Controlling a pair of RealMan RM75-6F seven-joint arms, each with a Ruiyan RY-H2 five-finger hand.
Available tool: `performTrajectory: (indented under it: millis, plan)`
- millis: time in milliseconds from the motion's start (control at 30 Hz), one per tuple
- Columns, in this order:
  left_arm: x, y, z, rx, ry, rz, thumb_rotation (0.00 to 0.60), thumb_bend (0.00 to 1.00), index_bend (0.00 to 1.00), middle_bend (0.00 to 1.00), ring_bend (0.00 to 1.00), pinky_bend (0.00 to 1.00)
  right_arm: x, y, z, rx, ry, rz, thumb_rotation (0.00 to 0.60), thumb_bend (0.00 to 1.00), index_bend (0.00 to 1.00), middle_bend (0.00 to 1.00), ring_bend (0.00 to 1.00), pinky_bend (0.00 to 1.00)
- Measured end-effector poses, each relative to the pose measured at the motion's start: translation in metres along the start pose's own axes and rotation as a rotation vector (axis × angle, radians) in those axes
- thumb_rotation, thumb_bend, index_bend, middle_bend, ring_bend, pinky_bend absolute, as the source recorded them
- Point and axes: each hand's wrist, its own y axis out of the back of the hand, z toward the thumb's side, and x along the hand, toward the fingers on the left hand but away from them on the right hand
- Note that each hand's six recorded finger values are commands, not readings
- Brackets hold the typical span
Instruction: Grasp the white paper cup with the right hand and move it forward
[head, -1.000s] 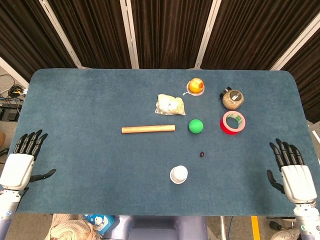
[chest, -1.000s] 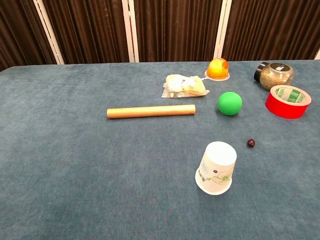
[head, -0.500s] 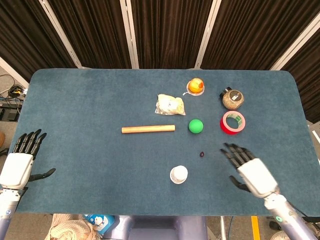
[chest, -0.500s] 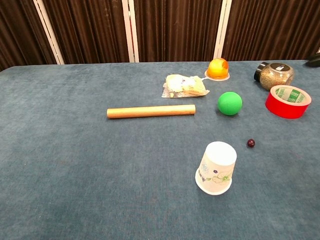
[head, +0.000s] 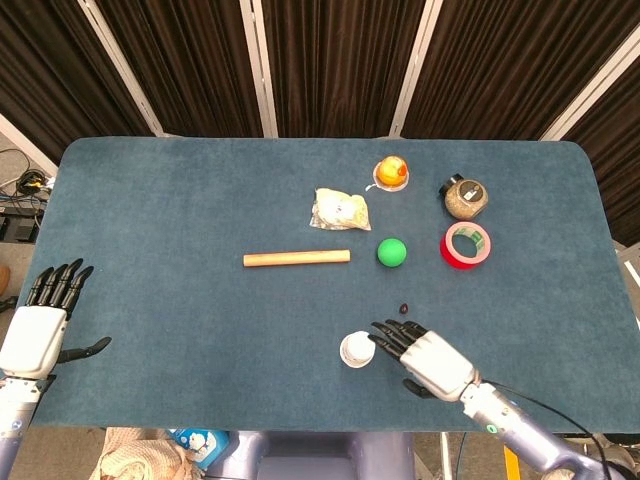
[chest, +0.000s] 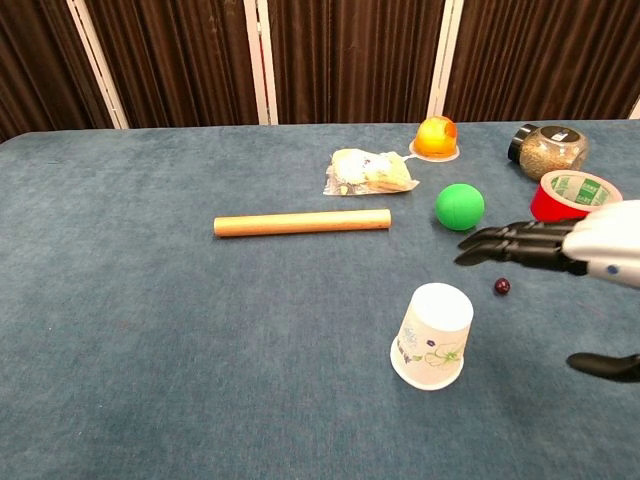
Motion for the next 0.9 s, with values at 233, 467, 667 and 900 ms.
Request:
performTrajectory:
  millis: [233, 467, 667, 900]
  plan:
    - [0.000, 0.000, 0.000, -0.006, 0.002, -0.003, 0.600, 0.02, 0.00, 0.00, 0.00, 0.00, -0.020, -0.002, 0.015, 0.010, 0.000, 0.010, 0.600, 0.37, 0.00, 0.00, 0.05, 0.19]
    - [0.000, -0.001, 0.000, -0.006, 0.003, -0.008, 0.600, 0.02, 0.00, 0.00, 0.00, 0.00, -0.033, -0.006, 0.019, 0.010, -0.014, 0.018, 0.600, 0.37, 0.00, 0.00, 0.05, 0.19]
    - [0.000, -0.001, 0.000, -0.008, 0.006, -0.012, 0.600, 0.02, 0.00, 0.00, 0.00, 0.00, -0.042, -0.011, 0.020, 0.000, -0.027, 0.027, 0.600, 0.37, 0.00, 0.00, 0.05, 0.19]
    - [0.001, -0.001, -0.001, -0.012, 0.008, -0.013, 0.600, 0.02, 0.00, 0.00, 0.00, 0.00, -0.053, -0.017, 0.022, 0.004, -0.038, 0.039, 0.600, 0.37, 0.00, 0.06, 0.12, 0.24]
